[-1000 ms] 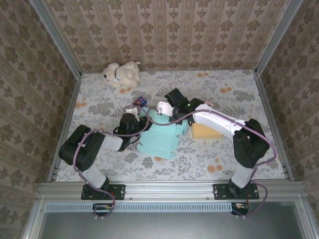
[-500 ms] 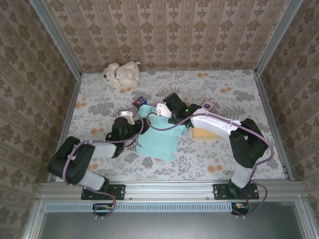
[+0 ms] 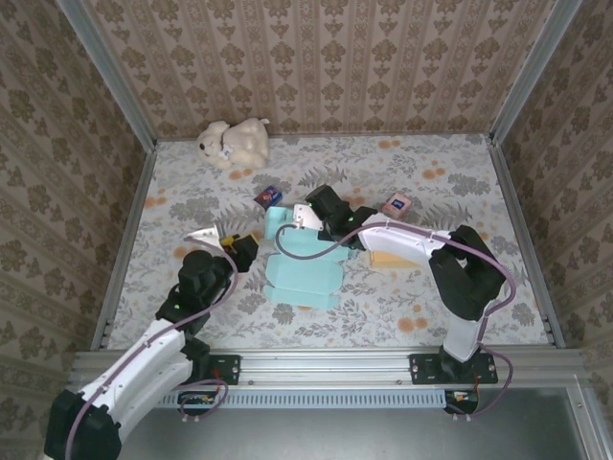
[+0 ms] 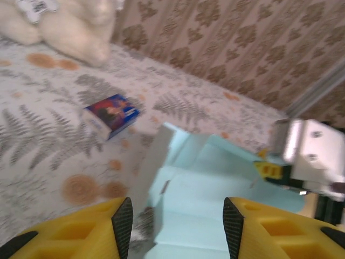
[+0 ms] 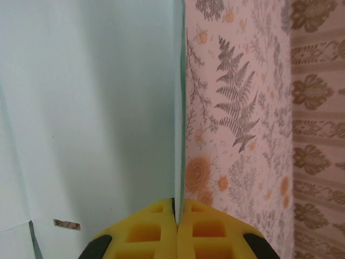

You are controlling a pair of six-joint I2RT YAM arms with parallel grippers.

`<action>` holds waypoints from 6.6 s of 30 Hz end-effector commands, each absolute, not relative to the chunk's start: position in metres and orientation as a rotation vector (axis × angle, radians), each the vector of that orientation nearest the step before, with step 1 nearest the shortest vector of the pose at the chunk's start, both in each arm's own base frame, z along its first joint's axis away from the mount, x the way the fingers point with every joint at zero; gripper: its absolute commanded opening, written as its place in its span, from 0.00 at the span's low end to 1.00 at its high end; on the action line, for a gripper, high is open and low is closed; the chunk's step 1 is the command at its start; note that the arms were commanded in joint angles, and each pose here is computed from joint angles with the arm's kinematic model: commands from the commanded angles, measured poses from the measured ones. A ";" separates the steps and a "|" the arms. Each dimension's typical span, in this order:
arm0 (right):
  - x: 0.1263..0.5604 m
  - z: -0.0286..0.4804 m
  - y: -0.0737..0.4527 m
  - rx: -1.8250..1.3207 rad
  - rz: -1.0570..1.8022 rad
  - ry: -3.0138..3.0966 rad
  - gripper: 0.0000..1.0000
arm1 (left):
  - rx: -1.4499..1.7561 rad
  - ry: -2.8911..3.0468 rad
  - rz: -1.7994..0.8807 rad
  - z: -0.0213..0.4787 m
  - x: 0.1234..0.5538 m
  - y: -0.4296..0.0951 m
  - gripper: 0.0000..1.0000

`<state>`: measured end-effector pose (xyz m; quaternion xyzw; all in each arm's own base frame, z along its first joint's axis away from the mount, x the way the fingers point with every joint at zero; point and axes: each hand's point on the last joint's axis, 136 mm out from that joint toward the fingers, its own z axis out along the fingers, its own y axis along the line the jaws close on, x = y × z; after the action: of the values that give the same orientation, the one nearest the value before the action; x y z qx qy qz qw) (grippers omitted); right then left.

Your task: Fold the paper box

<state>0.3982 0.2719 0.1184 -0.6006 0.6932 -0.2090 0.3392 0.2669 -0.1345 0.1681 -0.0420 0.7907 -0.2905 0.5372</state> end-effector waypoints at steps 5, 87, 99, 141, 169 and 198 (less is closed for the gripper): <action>0.399 0.106 0.277 -1.586 -0.760 1.630 0.00 | -0.129 2.004 -0.527 0.116 0.265 -0.111 0.49; 0.375 0.083 0.308 -1.565 -0.995 0.983 0.00 | 0.021 1.989 -0.569 0.100 0.304 -0.126 0.55; 0.375 0.084 0.308 -1.559 -0.992 0.985 0.00 | 0.145 1.964 -0.607 0.106 0.311 -0.156 0.56; 0.375 0.078 0.309 -1.579 -0.983 1.000 0.00 | -0.136 1.988 -0.427 0.092 0.276 -0.085 0.55; 0.374 0.076 0.315 -1.597 -0.967 0.992 0.00 | 0.417 1.852 -0.723 0.088 0.303 -0.198 0.40; 0.372 0.076 0.315 -1.595 -0.953 1.006 0.00 | 0.143 1.797 -0.299 0.079 0.354 -0.200 0.19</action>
<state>0.3833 0.3081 0.1113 -0.6020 0.4232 -0.4191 0.5319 0.3445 -0.2028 0.0661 0.0947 0.7938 -0.1496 0.5818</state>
